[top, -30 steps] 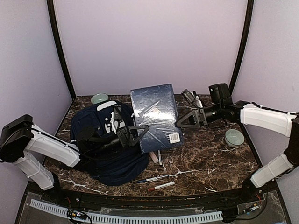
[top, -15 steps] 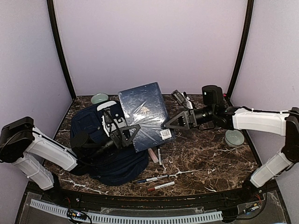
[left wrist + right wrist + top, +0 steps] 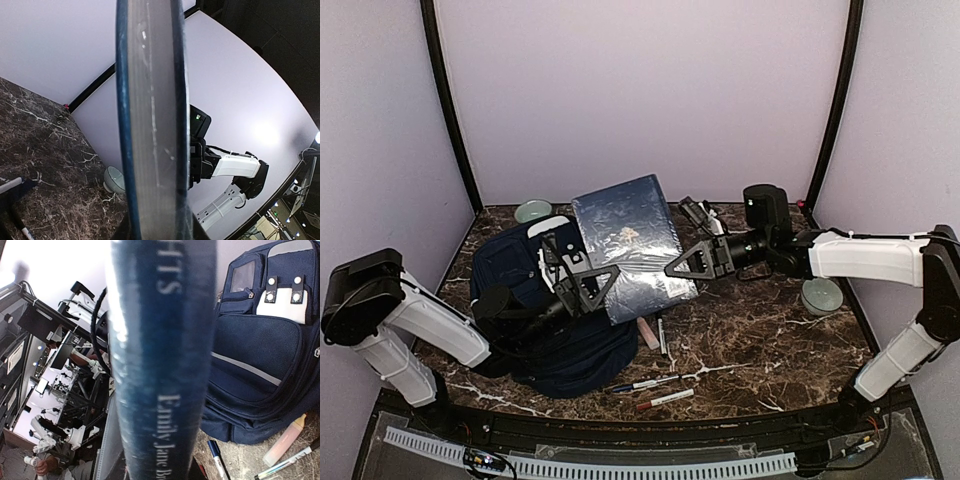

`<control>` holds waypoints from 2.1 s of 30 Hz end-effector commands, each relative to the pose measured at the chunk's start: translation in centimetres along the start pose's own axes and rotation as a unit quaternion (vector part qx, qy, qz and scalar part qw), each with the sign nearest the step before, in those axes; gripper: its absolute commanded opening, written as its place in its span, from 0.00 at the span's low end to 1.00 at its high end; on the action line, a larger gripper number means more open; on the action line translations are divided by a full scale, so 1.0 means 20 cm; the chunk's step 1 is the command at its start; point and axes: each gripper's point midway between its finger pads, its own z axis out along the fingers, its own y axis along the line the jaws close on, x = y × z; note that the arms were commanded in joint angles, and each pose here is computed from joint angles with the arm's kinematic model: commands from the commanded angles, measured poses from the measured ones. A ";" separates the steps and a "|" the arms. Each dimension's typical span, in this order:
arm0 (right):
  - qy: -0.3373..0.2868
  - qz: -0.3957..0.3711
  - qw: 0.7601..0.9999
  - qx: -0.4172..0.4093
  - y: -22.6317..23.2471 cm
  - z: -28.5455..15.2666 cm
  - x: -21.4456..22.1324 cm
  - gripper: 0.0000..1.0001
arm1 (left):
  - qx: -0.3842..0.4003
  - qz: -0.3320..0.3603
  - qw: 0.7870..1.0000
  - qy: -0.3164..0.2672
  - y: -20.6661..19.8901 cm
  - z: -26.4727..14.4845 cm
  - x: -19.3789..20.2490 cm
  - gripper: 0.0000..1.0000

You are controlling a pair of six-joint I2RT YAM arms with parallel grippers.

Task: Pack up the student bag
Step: Pass from the left arm to the right, then pick up the largest pocket of the bag from the student bag.

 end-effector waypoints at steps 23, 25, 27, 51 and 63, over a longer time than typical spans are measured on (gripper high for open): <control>0.005 -0.041 0.996 0.080 -0.06 -0.39 0.07 0.00 | -0.317 0.245 0.849 0.345 0.20 -0.34 0.09 0.52; 0.008 -0.046 0.994 0.095 -0.08 -0.41 0.10 0.00 | -0.320 0.255 0.825 0.390 0.20 -0.38 0.14 0.48; 0.011 -0.049 0.993 0.103 -0.09 -0.43 0.12 0.00 | -0.329 0.270 0.797 0.428 0.21 -0.40 0.18 0.45; 0.061 -0.010 0.991 0.120 -0.23 -0.49 0.35 0.00 | -0.484 0.367 0.560 0.564 0.57 -0.53 0.46 0.46; 0.055 -0.008 0.992 0.112 -0.23 -0.48 0.35 0.00 | -0.471 0.323 0.627 0.530 0.52 -0.46 0.43 0.55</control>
